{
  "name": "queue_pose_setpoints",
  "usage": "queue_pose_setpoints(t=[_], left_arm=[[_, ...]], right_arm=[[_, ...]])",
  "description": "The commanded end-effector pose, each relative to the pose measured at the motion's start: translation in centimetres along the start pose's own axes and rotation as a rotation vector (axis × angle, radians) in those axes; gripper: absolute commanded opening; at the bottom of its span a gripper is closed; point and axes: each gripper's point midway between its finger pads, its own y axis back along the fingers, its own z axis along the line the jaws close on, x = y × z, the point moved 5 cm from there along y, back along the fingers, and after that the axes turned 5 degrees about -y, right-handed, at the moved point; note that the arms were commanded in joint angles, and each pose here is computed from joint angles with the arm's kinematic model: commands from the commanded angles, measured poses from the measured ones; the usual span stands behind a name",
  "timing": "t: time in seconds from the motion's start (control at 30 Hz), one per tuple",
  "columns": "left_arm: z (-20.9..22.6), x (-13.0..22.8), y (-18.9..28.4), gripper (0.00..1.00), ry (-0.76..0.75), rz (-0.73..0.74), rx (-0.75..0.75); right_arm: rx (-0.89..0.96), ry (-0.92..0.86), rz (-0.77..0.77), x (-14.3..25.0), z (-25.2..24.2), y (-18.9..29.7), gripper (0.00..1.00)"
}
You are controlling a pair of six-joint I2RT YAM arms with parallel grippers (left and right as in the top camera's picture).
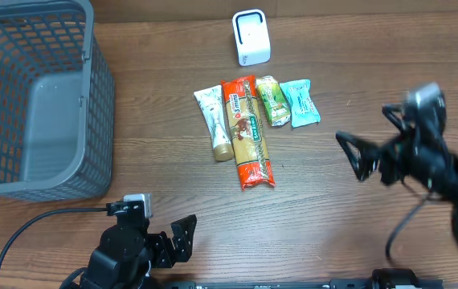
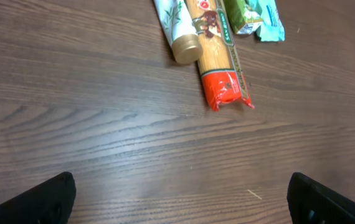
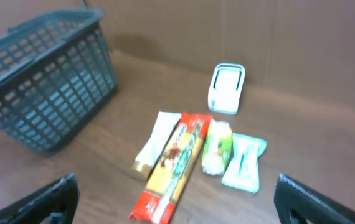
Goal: Scan the item barcode
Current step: 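Swing the right arm up and reach toward the teal snack, then close the right gripper on the teal snack pack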
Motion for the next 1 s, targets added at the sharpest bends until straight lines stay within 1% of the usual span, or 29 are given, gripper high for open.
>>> queue_pose_setpoints(t=[0.0,0.1,0.17,0.2,0.3,0.47,0.63,0.83,0.97], left_arm=[[-0.1,0.1,0.0,1.0,0.004,0.002,0.008],[-0.1,0.1,0.0,0.99,0.004,0.002,0.008],[-0.1,0.1,0.0,0.99,0.004,0.002,0.008],[-0.1,0.1,0.0,1.0,0.004,0.001,0.008],[-0.1,0.1,0.0,1.0,0.004,0.002,0.008],[-0.1,0.1,0.0,1.0,0.004,0.002,0.008],[-0.1,0.1,0.0,1.0,0.004,0.002,0.008],[-0.1,0.1,0.0,1.0,0.004,0.002,0.008],[-0.1,0.1,0.0,1.0,0.004,0.002,0.008]], right_arm=[[0.003,-0.064,0.122,-1.3,-1.7,-2.4,1.0],[-0.099,-0.164,0.241,-0.9,-2.5,-5.3,1.0],[-0.165,-0.209,0.281,-0.5,-3.0,-7.2,1.0],[-0.169,-0.226,0.302,-0.2,-3.6,-8.1,1.0],[-0.115,-0.249,0.331,0.2,-6.2,-11.1,1.0],[0.043,-0.438,0.32,0.6,-10.8,-15.9,1.0],[0.049,-0.476,0.306,1.2,-13.1,-19.5,1.0],[0.082,-0.521,0.384,4.4,-15.6,-22.8,1.0],[0.084,-0.536,0.407,5.9,-16.7,-24.5,0.95]])
